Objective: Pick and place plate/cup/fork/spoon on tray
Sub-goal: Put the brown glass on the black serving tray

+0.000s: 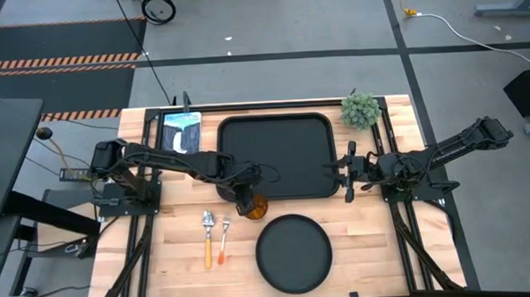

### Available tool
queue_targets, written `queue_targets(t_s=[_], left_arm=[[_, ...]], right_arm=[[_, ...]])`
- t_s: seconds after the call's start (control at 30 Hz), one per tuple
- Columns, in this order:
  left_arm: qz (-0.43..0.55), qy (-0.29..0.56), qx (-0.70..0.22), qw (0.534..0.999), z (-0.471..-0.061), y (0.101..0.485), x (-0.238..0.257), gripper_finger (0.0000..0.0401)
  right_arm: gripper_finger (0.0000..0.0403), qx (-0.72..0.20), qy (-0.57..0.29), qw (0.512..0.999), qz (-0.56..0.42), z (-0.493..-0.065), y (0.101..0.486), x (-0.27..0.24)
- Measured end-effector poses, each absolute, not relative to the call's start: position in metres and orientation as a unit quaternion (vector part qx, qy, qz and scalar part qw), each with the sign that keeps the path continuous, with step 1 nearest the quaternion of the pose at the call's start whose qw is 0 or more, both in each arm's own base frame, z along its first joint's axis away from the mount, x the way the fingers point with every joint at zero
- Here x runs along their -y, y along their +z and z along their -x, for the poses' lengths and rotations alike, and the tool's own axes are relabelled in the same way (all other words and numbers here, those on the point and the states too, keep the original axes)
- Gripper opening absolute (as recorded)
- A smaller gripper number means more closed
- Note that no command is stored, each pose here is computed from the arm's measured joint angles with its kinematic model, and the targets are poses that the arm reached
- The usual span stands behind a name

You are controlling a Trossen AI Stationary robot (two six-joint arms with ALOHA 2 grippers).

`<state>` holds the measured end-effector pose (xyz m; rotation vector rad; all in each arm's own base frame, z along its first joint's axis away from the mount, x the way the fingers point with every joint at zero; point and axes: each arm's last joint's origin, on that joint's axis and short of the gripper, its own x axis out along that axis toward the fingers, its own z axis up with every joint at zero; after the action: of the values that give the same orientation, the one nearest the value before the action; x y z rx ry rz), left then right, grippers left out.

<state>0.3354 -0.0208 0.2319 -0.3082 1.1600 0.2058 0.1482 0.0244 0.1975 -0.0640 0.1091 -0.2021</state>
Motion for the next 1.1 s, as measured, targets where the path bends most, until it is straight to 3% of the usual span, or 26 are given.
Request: queue_targets(t_s=[0.43,0.7,1.1], left_arm=[[0.147,0.098,-0.547,0.819,-0.335,0.232,0.021,0.0015],[0.181,0.093,-0.552,0.809,-0.335,0.239,0.019,0.0014],[0.177,0.097,-0.479,0.854,-0.357,0.292,-0.02,0.0015]], right_arm=[[0.0116,-0.047,-0.101,0.993,0.027,-0.148,0.199,-0.024],[0.0116,-0.047,-0.101,0.993,0.026,-0.148,0.199,-0.024],[0.0116,-0.039,-0.102,0.994,0.01,-0.148,0.2,-0.024]])
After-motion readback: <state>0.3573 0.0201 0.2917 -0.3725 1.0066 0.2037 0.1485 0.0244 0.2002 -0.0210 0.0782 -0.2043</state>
